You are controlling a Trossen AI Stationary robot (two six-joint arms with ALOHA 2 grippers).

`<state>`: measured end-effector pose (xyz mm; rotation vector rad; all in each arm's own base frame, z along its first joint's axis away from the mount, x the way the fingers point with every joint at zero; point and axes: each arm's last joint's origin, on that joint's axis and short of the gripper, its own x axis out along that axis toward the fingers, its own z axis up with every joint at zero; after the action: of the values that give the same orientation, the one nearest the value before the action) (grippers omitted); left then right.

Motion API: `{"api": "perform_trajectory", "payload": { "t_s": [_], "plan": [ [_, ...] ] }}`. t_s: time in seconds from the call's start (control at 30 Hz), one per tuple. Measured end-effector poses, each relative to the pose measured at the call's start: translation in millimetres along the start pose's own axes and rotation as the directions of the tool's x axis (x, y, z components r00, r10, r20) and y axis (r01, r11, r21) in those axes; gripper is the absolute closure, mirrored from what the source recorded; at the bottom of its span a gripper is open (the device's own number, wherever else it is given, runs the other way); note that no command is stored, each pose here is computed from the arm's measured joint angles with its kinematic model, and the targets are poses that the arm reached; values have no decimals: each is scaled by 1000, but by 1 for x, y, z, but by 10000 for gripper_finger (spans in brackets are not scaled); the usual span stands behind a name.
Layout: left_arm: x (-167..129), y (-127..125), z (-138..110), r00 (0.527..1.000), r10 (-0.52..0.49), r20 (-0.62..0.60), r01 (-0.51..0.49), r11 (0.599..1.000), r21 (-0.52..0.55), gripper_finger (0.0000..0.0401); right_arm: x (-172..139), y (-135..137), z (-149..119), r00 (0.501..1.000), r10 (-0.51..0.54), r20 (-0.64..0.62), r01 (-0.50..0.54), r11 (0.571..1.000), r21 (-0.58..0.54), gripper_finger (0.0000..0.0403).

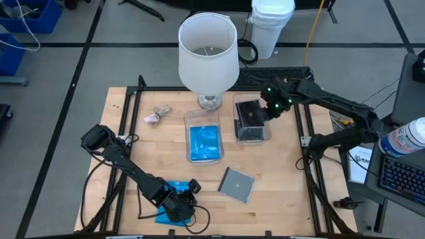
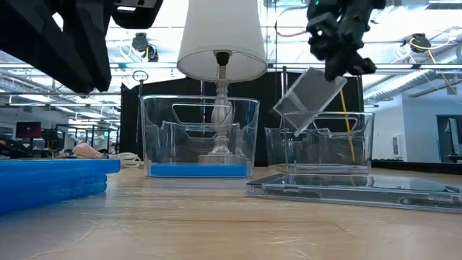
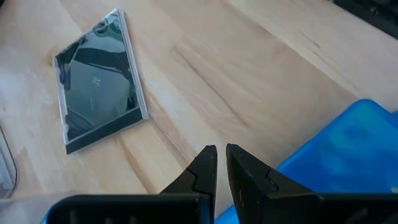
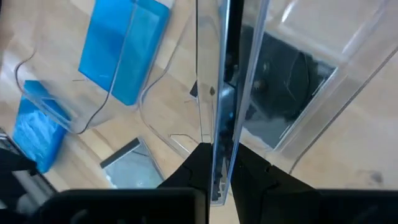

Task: Pick & place jewel cases by type
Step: Put the black cd case into the right transparent bin

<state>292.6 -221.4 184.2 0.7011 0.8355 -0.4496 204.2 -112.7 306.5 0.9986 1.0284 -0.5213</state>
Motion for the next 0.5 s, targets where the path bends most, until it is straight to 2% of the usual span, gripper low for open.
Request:
{"api": "perform_trajectory", "payload": {
  "t_s": [0.17,0.5],
  "plan": [
    [0,0,-2,1000,-2,-17,2,1000,14,357,15,-6,12,996,32,-84,-26,997,74,374],
    [0,0,0,1000,9,-3,-9,1000,-2,357,48,-11,25,979,4,-205,24,991,132,373]
  ]
}}
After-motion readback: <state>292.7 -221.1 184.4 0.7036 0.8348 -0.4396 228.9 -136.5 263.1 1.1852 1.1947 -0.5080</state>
